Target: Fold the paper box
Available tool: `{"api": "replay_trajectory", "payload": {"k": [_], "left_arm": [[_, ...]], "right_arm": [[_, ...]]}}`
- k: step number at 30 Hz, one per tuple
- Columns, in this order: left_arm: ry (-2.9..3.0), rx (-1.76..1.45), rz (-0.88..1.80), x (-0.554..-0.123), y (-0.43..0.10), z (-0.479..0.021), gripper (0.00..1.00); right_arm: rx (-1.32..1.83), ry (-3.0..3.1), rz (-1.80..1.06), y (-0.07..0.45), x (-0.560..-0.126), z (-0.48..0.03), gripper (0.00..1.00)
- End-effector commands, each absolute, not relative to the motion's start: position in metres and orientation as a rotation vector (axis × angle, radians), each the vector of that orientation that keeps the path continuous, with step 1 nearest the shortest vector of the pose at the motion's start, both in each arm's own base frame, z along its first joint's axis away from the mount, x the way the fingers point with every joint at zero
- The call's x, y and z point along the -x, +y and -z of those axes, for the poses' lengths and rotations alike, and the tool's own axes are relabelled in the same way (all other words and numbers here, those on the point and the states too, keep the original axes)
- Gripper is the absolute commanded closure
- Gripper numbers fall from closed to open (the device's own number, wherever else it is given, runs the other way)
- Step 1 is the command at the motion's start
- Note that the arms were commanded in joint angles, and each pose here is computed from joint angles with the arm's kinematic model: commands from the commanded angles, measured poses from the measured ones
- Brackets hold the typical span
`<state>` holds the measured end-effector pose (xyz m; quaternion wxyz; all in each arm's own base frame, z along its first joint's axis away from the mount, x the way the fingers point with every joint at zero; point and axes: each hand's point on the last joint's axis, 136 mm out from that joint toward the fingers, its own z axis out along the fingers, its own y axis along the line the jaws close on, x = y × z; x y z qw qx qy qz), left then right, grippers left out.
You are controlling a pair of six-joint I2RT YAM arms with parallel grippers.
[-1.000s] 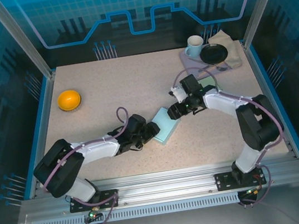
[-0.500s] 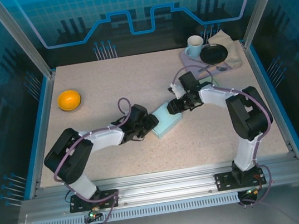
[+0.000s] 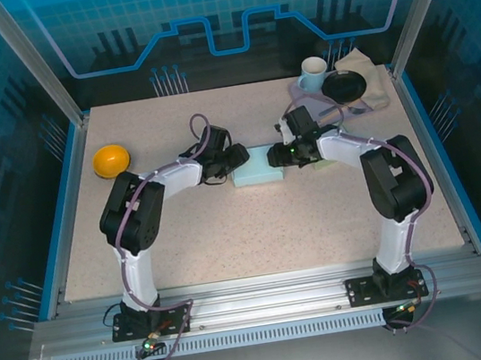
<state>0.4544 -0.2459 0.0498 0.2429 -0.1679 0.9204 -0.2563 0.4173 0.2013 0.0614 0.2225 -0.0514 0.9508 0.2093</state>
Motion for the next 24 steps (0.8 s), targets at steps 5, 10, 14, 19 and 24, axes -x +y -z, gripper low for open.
{"api": "replay_trajectory", "payload": {"k": [5, 10, 14, 19, 24], "left_arm": [[2.540, 0.429, 0.719, -0.460, -0.235, -0.053, 0.26], [2.488, 0.433, 0.648, -0.464, -0.202, -0.085, 0.19], [2.423, 0.410, 0.593, -0.452, -0.170, -0.126, 0.17], [2.285, 0.274, 0.418, -0.406, -0.125, -0.181, 0.01], [2.169, 0.258, 0.143, -0.350, -0.066, -0.175, 0.01]], "right_arm": [[0.142, 2.592, -0.576, 0.213, -0.430, -0.078, 0.45], [0.147, 2.580, -0.497, 0.197, -0.423, -0.101, 0.40], [0.157, 2.523, -0.407, 0.176, -0.405, -0.134, 0.40], [0.188, 2.401, -0.198, 0.130, -0.365, -0.172, 0.35], [0.145, 2.211, -0.035, 0.078, -0.327, -0.187, 0.01]]}}
